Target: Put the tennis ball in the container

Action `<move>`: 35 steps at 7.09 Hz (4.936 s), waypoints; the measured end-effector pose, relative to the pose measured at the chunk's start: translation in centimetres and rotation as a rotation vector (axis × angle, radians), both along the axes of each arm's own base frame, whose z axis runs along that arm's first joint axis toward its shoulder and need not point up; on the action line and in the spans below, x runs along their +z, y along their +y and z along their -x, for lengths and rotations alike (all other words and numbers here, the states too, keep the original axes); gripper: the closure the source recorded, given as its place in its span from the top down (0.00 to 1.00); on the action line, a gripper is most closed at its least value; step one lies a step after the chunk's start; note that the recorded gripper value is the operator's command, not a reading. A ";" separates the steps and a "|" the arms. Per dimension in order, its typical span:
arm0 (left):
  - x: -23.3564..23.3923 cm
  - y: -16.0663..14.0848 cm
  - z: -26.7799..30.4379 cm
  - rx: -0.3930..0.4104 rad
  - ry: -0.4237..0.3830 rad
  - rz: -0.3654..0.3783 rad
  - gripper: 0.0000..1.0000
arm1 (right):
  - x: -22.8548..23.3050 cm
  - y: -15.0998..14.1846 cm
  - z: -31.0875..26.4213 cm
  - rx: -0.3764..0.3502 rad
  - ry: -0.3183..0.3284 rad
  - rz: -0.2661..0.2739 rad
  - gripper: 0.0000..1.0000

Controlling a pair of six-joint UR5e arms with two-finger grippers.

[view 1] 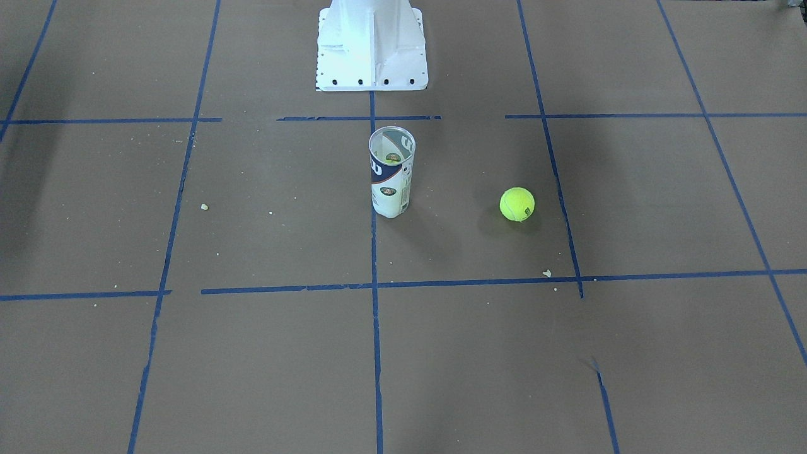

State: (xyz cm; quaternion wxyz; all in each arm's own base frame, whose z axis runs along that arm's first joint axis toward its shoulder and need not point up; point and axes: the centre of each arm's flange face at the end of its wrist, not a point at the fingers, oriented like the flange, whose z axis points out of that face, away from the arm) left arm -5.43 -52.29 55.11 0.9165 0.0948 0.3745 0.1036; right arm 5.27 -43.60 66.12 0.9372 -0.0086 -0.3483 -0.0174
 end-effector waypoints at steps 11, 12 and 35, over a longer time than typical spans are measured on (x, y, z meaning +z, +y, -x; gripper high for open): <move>-14.9 3.5 -34.3 -0.288 0.219 0.093 1.00 | 0.0 0.0 0.0 0.000 0.000 0.000 1.00; -15.9 4.8 -37.6 -0.319 0.223 0.114 1.00 | 0.0 0.0 0.0 0.000 0.000 0.000 1.00; -45.7 9.0 -43.6 -0.428 0.143 0.367 0.00 | 0.0 0.0 0.0 0.000 0.000 -0.001 1.00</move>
